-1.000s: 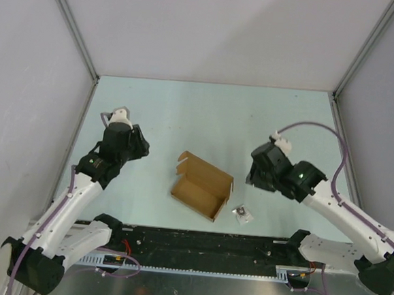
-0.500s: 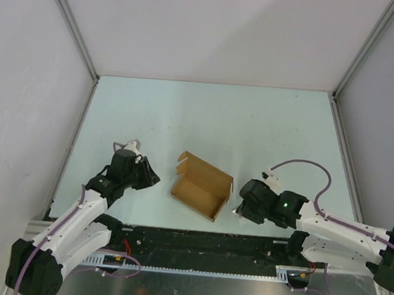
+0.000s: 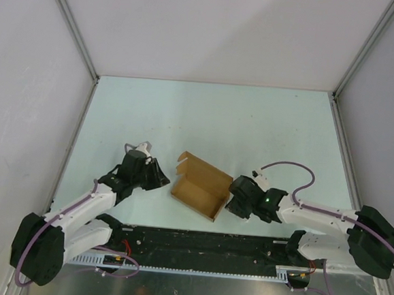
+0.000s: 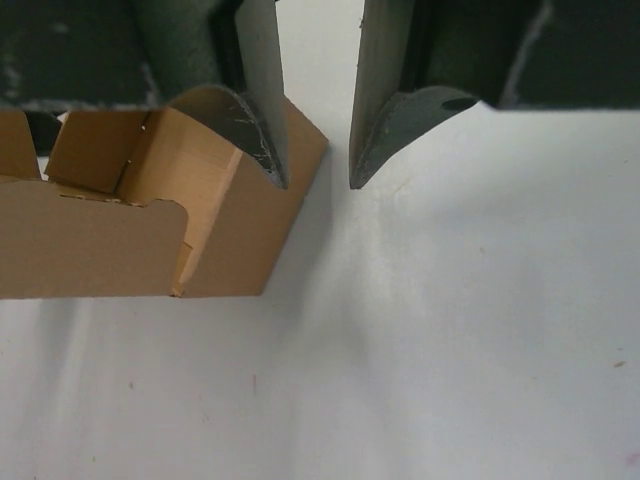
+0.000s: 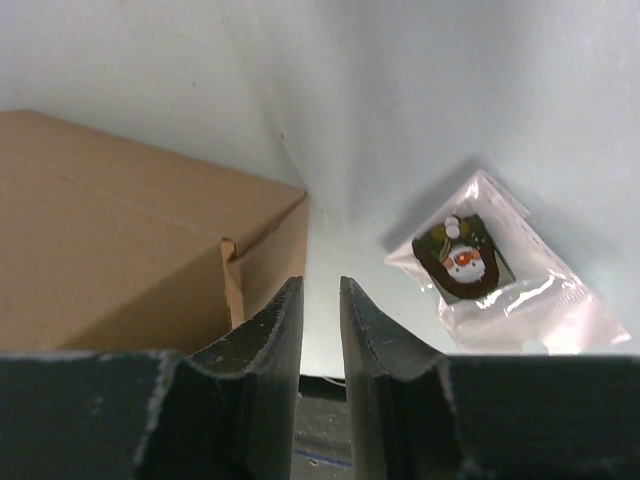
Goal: Fold the paper box
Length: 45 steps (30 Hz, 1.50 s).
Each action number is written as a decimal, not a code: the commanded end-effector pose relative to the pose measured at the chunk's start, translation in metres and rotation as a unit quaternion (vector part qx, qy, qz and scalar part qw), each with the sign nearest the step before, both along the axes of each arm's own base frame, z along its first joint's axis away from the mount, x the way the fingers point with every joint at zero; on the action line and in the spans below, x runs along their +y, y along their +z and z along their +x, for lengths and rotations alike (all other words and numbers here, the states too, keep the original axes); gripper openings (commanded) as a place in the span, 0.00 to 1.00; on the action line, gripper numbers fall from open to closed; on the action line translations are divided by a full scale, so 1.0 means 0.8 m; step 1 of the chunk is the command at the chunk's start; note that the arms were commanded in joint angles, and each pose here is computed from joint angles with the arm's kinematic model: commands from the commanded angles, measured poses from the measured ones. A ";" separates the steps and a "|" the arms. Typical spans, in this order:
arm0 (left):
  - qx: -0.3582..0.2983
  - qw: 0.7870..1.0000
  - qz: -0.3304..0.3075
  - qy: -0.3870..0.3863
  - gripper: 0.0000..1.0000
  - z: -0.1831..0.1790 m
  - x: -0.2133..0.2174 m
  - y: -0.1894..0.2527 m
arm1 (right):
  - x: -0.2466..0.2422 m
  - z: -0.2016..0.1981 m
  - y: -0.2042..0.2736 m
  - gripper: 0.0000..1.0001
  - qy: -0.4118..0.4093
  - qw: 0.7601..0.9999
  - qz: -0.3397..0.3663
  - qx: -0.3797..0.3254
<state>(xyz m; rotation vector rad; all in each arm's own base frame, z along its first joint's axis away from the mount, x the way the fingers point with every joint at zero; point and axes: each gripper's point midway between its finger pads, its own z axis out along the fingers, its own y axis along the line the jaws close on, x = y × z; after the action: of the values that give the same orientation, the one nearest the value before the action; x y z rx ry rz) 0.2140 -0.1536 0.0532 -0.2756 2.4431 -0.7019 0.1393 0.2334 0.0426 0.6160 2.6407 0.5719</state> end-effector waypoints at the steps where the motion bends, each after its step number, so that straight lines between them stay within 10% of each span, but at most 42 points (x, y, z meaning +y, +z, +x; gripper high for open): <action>1: -0.022 0.999 -0.032 -0.015 0.35 0.005 -0.020 0.010 | 0.019 0.023 0.003 0.26 -0.006 0.999 0.034 -0.015; 18: -0.003 0.998 -0.052 -0.035 0.34 -0.036 -0.020 -0.023 | 0.045 0.098 0.029 0.24 0.022 0.992 0.108 -0.065; 24: -0.005 0.996 -0.075 -0.041 0.32 -0.048 -0.023 -0.020 | -0.001 0.124 0.047 0.35 0.004 0.996 0.027 -0.083; 31: -0.016 0.996 -0.083 -0.022 0.33 -0.048 -0.019 -0.014 | -0.107 0.064 0.054 0.57 -0.096 0.991 -0.086 -0.041; 45: -0.036 0.996 -0.075 -0.025 0.36 -0.033 -0.022 0.008 | -0.125 -0.028 0.012 0.64 -0.112 0.992 -0.044 0.032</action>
<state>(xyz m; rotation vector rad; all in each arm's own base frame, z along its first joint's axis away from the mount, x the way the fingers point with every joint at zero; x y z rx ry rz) 0.1774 -0.1645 0.0390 -0.2596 2.3907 -0.8768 0.1296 0.1396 0.0701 0.8163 2.5673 0.4228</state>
